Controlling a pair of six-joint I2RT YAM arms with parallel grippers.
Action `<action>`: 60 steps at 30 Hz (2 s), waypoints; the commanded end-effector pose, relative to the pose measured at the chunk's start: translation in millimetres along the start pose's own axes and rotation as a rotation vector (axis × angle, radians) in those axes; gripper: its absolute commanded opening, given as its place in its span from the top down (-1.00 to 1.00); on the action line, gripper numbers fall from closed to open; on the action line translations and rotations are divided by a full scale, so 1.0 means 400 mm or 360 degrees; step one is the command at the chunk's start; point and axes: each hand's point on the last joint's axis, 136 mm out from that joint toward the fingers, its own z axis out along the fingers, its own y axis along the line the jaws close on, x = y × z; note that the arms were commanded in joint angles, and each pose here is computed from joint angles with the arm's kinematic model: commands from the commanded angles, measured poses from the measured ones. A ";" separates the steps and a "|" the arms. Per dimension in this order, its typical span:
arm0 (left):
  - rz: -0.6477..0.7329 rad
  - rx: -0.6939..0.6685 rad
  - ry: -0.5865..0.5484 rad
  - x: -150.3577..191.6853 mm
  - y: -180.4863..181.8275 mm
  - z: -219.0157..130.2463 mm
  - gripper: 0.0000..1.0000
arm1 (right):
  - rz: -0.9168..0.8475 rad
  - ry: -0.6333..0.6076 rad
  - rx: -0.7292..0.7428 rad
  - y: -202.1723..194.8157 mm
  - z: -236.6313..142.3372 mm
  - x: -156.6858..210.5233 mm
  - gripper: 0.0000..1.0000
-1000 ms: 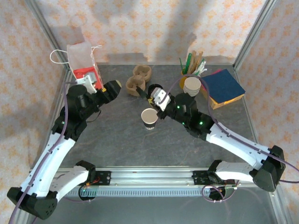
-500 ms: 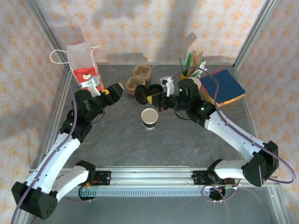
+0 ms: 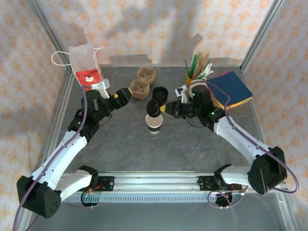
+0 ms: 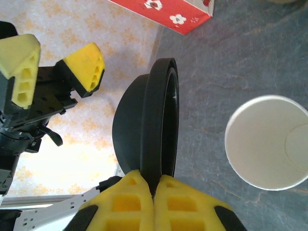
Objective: Pack the takeout coffee
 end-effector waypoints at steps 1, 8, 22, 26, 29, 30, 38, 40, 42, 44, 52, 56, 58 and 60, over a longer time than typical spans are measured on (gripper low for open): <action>0.0009 0.0015 0.0008 0.008 0.003 0.009 -0.66 | 0.0081 0.0044 -0.0045 -0.003 0.012 0.006 1.00; 0.0005 -0.0065 0.0022 0.018 0.031 0.013 -0.64 | 0.0158 0.0059 0.0012 -0.048 0.031 0.011 1.00; -0.0016 -0.0078 0.0031 0.023 0.040 0.020 -0.63 | 0.0256 0.0082 0.0181 -0.151 0.053 0.040 0.99; -0.0017 -0.0081 0.0028 0.023 0.041 0.019 -0.63 | 0.0271 0.0089 0.0206 -0.168 0.057 0.048 0.96; -0.0017 -0.0087 0.0025 0.022 0.043 0.019 -0.63 | 0.0278 0.0088 0.0224 -0.180 0.060 0.050 0.91; -0.0017 -0.0089 0.0025 0.022 0.044 0.019 -0.63 | 0.0285 0.0090 0.0228 -0.184 0.060 0.051 0.90; -0.0015 -0.0096 0.0026 0.023 0.045 0.019 -0.63 | 0.0290 0.0071 0.0296 -0.208 0.061 0.048 0.66; -0.0014 -0.0101 0.0028 0.024 0.047 0.020 -0.63 | 0.0289 0.0066 0.0325 -0.217 0.061 0.047 0.64; -0.0016 -0.0101 0.0027 0.024 0.048 0.021 -0.63 | 0.0284 0.0055 0.0363 -0.226 0.059 0.043 0.63; -0.0021 -0.0102 0.0028 0.026 0.050 0.022 -0.63 | 0.0283 0.0048 0.0393 -0.234 0.058 0.040 0.61; -0.0025 -0.0107 0.0042 0.029 0.054 0.028 -0.63 | 0.0288 0.0060 0.0432 -0.252 0.061 0.045 0.60; -0.0026 -0.0121 0.0052 0.036 0.062 0.031 -0.63 | 0.0288 0.0060 0.0440 -0.257 0.063 0.048 0.59; -0.0029 -0.0130 0.0063 0.040 0.066 0.034 -0.63 | 0.0289 0.0064 0.0444 -0.261 0.063 0.050 0.58; -0.0032 -0.0131 0.0069 0.041 0.067 0.037 -0.63 | 0.0292 0.0065 0.0449 -0.264 0.063 0.052 0.56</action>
